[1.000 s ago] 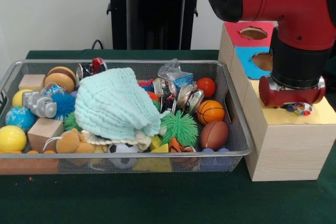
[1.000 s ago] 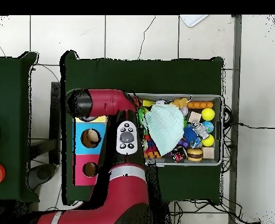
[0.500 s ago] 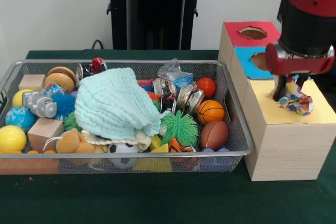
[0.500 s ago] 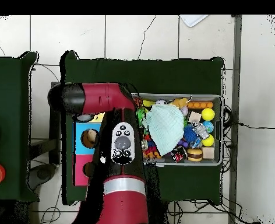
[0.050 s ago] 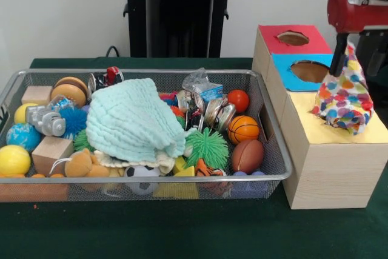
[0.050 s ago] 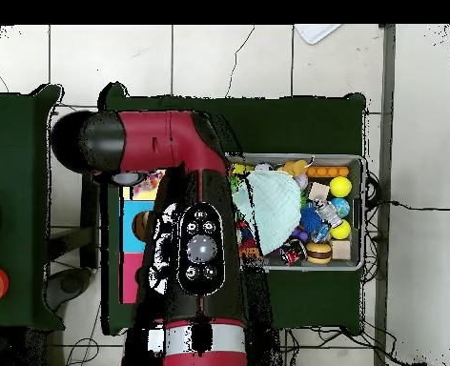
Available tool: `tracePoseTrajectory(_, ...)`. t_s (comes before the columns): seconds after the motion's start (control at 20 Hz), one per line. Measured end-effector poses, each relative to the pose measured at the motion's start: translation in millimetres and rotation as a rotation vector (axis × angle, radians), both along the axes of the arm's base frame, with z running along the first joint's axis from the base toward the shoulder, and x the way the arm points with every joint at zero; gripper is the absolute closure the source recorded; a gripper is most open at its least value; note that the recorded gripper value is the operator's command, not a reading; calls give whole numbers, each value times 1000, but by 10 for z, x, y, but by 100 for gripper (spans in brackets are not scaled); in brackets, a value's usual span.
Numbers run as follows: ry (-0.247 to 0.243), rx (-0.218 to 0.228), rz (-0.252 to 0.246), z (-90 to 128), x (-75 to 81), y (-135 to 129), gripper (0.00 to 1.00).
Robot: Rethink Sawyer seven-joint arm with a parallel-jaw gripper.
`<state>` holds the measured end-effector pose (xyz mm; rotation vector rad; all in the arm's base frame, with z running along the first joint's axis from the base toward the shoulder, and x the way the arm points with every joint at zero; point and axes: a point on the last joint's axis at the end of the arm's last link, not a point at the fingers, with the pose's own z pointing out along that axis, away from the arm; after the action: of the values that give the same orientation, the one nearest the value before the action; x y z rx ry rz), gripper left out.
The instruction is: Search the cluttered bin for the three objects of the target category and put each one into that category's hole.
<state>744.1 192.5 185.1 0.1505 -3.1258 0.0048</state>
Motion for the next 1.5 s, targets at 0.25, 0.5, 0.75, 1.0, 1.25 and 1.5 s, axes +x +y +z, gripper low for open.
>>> tracePoseTrajectory(0.25, -55, -1, -9, 41, 102, -83, 100)
tracePoseTrajectory(0.5, -78, -3, -12, -19, 142, -127, 100)
tracePoseTrajectory(0.75, -78, -6, -14, -40, 146, -156, 100)
tracePoseTrajectory(1.0, -78, -8, -13, -44, 146, -168, 100)
tracePoseTrajectory(1.25, -78, -7, -13, -45, 147, -169, 0)
tracePoseTrajectory(1.5, -78, -7, -14, -45, 148, -171, 0)
